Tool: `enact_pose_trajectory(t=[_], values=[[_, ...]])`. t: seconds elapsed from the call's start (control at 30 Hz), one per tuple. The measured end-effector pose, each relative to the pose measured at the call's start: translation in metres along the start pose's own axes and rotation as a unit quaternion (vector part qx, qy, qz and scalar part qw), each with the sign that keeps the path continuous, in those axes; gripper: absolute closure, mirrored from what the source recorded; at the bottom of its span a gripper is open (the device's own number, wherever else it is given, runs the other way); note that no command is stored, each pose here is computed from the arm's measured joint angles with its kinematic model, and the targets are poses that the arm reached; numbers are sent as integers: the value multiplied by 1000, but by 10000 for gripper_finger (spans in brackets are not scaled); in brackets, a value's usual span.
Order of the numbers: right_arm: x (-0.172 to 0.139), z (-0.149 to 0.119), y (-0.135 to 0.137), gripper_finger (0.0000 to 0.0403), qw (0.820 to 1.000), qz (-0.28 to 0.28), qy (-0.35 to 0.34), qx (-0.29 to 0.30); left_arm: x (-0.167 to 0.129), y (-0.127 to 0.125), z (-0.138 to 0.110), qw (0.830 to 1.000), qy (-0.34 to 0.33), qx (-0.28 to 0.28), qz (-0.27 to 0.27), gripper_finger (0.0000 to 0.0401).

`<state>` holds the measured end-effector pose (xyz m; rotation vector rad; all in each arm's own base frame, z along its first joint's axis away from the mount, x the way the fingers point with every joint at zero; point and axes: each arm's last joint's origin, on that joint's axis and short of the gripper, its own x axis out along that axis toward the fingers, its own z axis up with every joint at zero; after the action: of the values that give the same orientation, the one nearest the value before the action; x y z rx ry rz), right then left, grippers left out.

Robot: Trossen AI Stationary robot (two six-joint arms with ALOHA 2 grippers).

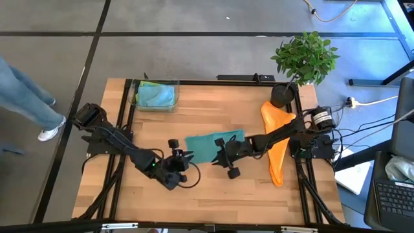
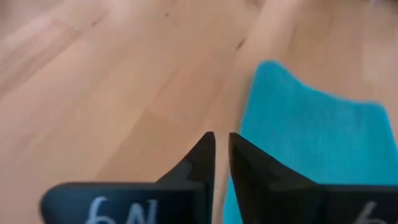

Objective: Fold microfiber towels
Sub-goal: Fold the blue microfiber cloth

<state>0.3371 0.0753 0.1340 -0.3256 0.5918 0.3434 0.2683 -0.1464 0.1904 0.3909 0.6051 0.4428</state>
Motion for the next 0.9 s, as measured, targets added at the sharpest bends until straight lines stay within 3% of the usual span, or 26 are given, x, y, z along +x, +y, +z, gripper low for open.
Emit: enact_pose_trajectory(t=[0.27,0.4,0.53,0.9], values=[[36,33,-9,272,999,-34,-25,4,-16,-4,-2,998,-30,13,49,335],[61,36,-11,248,999,-44,11,4,-22,-6,-6,997,-36,19,70,335],[79,28,-12,241,996,-58,71,1,-27,-6,-13,997,-28,9,69,335],[90,28,-15,240,993,-96,69,3,-27,-5,-16,997,-20,-18,66,335]])
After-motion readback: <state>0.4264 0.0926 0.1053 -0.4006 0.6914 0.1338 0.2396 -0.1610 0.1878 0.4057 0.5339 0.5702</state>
